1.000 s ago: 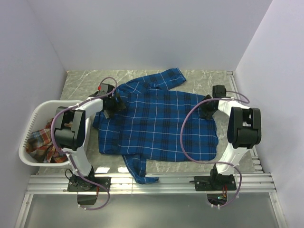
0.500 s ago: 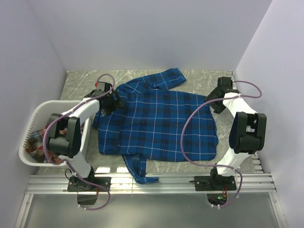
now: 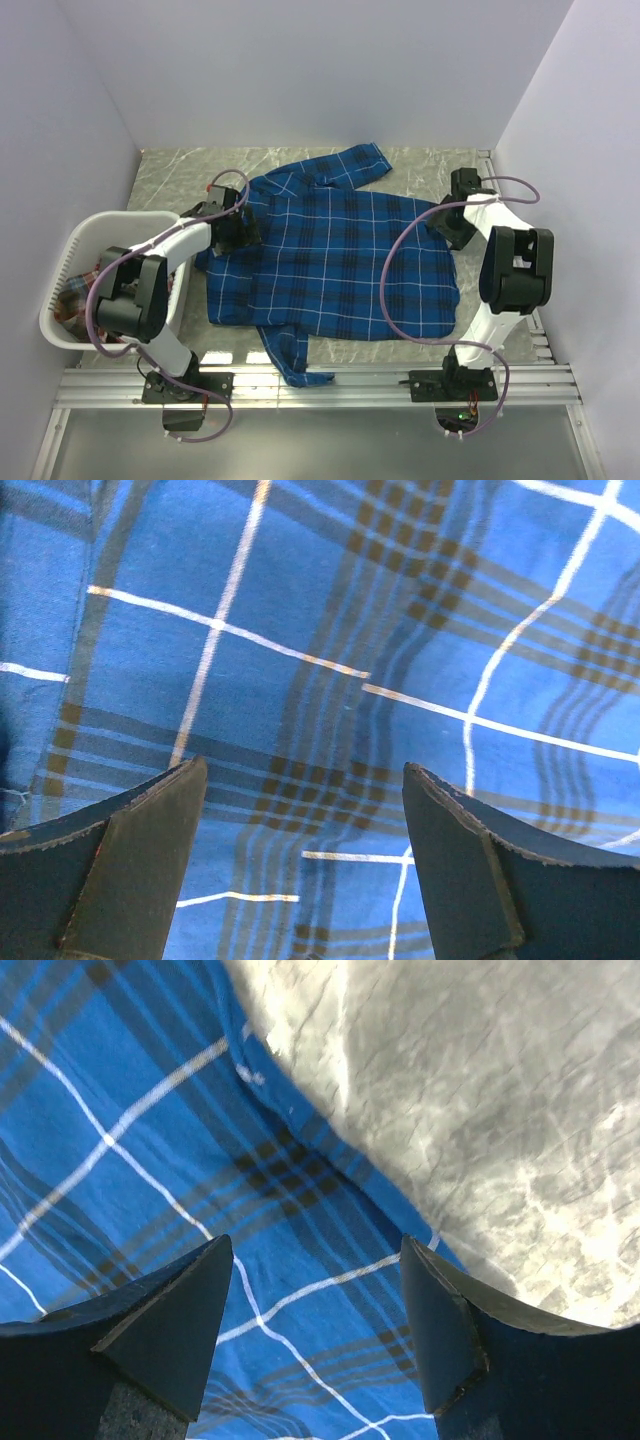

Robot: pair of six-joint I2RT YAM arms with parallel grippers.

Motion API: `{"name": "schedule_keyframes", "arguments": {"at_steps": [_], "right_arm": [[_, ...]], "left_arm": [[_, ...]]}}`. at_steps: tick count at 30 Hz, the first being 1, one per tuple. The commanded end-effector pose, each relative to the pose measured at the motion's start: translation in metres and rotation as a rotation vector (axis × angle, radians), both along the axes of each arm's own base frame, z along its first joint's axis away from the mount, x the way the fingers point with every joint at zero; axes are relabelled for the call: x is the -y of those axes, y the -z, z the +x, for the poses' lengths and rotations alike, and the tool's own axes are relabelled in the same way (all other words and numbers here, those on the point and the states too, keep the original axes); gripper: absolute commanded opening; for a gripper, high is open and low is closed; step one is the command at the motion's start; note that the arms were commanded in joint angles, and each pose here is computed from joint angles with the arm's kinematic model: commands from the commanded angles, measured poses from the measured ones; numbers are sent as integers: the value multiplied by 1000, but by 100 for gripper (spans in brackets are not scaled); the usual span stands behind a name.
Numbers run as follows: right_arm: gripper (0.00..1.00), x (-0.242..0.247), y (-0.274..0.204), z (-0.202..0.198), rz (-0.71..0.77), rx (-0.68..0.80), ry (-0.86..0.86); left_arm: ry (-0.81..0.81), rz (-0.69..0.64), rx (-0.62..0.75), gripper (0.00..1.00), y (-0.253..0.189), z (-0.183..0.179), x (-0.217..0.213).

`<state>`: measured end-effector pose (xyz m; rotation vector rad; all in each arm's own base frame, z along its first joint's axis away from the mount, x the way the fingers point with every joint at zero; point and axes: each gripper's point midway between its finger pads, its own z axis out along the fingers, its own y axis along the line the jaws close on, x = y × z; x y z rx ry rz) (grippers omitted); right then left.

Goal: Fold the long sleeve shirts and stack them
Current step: Flatten the shirt out

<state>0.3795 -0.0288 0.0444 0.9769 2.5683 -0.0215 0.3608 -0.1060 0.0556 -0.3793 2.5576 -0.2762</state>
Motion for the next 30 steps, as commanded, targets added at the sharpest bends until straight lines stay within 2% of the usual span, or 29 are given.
{"name": "schedule_keyframes", "arguments": {"at_steps": [1,5,10,14,21,30], "right_arm": [[75,-12,-13,-9,-36,9,-52],[73,-29,-20,-32,-1,22,-56],[72,-61,-3,-65,93,-11,-70],[72,-63,15,-66,119,-34,-51],[70,-44,24,-32,75,4,-1],[70,-15,18,42,11,46,68]], "left_arm": [[-26,45,23,85,-5,12,-6],[-53,56,12,85,-3,12,-9],[-60,56,-44,85,13,6,-9],[-61,49,-77,85,24,8,-7],[-100,18,-116,84,37,27,-10],[-124,-38,-79,85,33,88,8]]}}
